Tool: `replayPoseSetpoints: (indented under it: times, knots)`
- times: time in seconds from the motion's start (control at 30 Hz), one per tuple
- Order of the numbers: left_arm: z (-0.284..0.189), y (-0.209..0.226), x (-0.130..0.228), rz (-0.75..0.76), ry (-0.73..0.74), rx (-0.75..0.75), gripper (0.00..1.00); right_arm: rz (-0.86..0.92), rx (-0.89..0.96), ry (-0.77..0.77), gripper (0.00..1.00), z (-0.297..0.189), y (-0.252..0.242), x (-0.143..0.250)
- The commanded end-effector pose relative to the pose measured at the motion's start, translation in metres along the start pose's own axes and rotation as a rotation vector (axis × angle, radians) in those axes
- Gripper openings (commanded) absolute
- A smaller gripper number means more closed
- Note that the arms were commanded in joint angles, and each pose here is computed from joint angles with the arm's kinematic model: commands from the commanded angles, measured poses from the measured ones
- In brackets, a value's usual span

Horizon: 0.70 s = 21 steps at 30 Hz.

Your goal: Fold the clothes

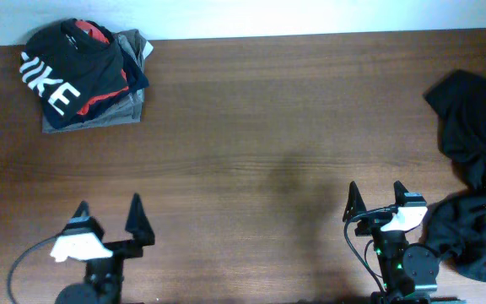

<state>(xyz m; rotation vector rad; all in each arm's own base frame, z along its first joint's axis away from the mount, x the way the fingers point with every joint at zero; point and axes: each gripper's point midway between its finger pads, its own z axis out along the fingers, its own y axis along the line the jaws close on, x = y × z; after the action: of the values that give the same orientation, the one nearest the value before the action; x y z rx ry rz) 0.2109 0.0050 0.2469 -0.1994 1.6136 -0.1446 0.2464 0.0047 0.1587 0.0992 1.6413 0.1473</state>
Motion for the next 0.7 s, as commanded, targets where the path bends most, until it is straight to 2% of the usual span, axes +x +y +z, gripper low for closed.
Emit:
replayPoseSetpoints:
  times: [0.0,0.33,0.67]
  knots:
    - [0.014,-0.004,0.027,0.093,0.020,0.052,0.99,-0.006,0.008,-0.001,0.99,0.000,-0.002,0.001]
    - [0.035,0.003,0.041,0.123,-0.130,0.058,0.99,-0.006,0.008,-0.001,0.99,0.000,-0.002,0.001]
    - [0.040,0.021,0.079,0.263,-0.003,0.001,0.99,-0.006,0.007,-0.001,0.99,0.000,-0.002,0.001]
